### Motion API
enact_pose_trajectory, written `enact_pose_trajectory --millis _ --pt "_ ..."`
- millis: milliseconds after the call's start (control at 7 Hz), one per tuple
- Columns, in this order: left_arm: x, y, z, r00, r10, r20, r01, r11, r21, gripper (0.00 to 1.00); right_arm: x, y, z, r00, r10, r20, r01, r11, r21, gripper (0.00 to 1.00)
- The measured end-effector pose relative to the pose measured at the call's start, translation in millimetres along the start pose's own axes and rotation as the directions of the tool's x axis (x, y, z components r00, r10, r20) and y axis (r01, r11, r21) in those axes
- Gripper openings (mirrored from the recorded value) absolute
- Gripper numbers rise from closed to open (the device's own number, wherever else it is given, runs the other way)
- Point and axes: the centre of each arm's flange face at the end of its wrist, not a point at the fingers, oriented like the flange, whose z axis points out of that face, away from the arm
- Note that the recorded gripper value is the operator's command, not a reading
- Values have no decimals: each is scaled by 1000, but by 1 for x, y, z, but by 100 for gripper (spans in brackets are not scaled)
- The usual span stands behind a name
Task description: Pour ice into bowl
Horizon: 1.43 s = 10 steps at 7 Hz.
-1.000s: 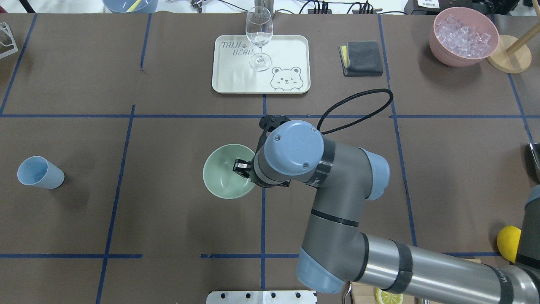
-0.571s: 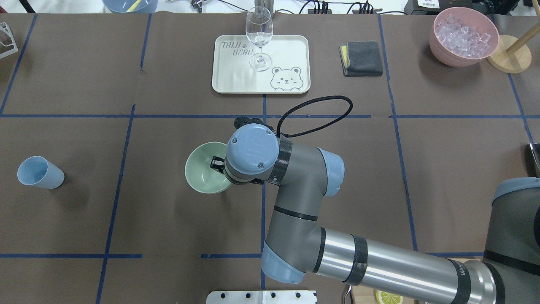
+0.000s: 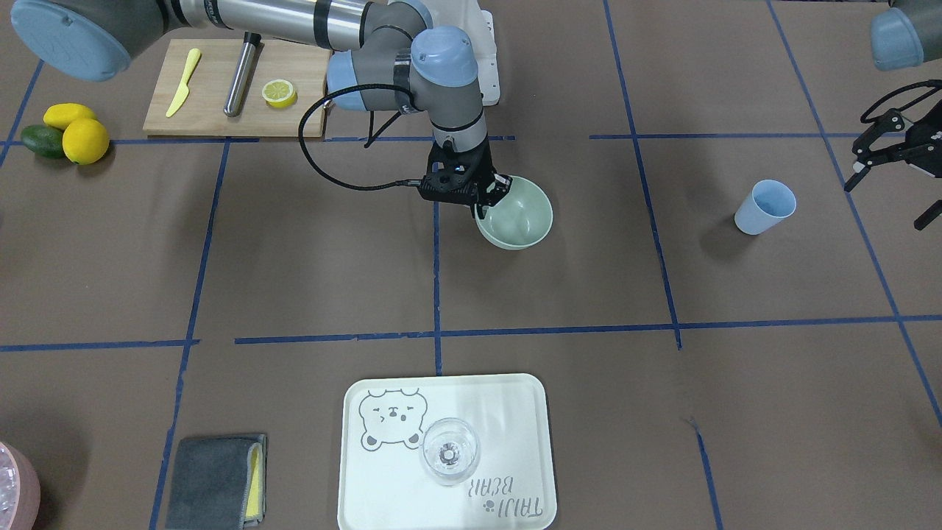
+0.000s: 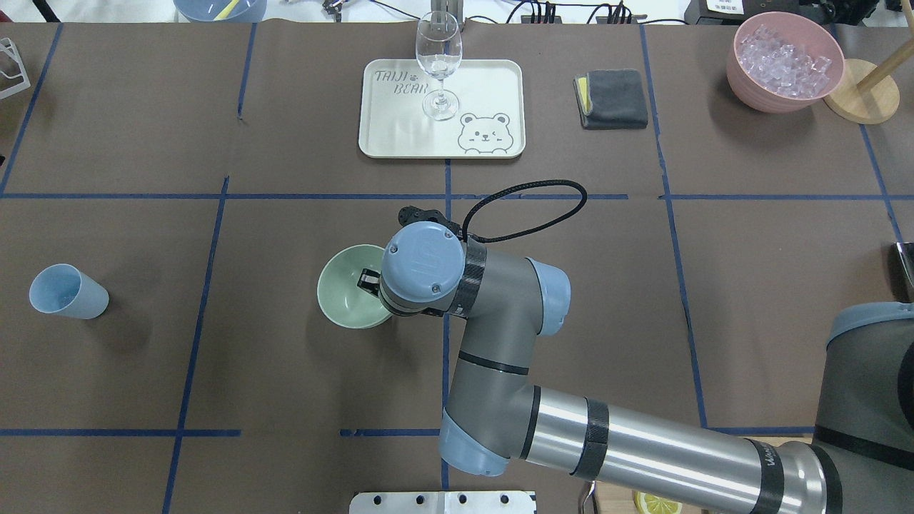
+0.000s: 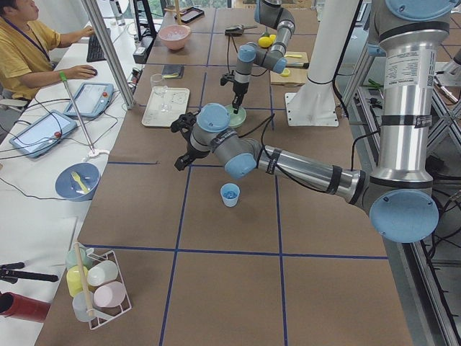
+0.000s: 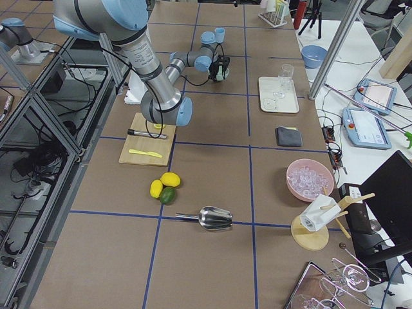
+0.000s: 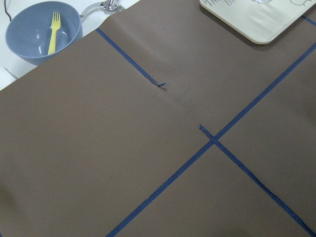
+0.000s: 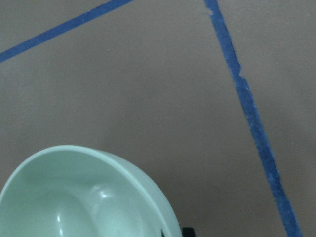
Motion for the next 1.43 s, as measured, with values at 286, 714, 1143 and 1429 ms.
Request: enact_pose_trajectory --millis 286,714,1143,1429 --pt "0 0 1 1000 1 9 -1 1000 -1 100 -1 0 1 1000 21 -1 -21 1000 -2 100" --pt "0 2 3 1000 -1 8 1 1000 -6 100 -7 2 -6 997 71 15 -71 997 -5 100" --pt "11 7 11 991 -132 16 132 991 -1 100 -2 -35 -58 993 92 79 -90 995 -34 100" --pt "19 62 1 984 -166 62 162 985 60 99 56 -83 -112 986 114 123 -108 993 -58 100"
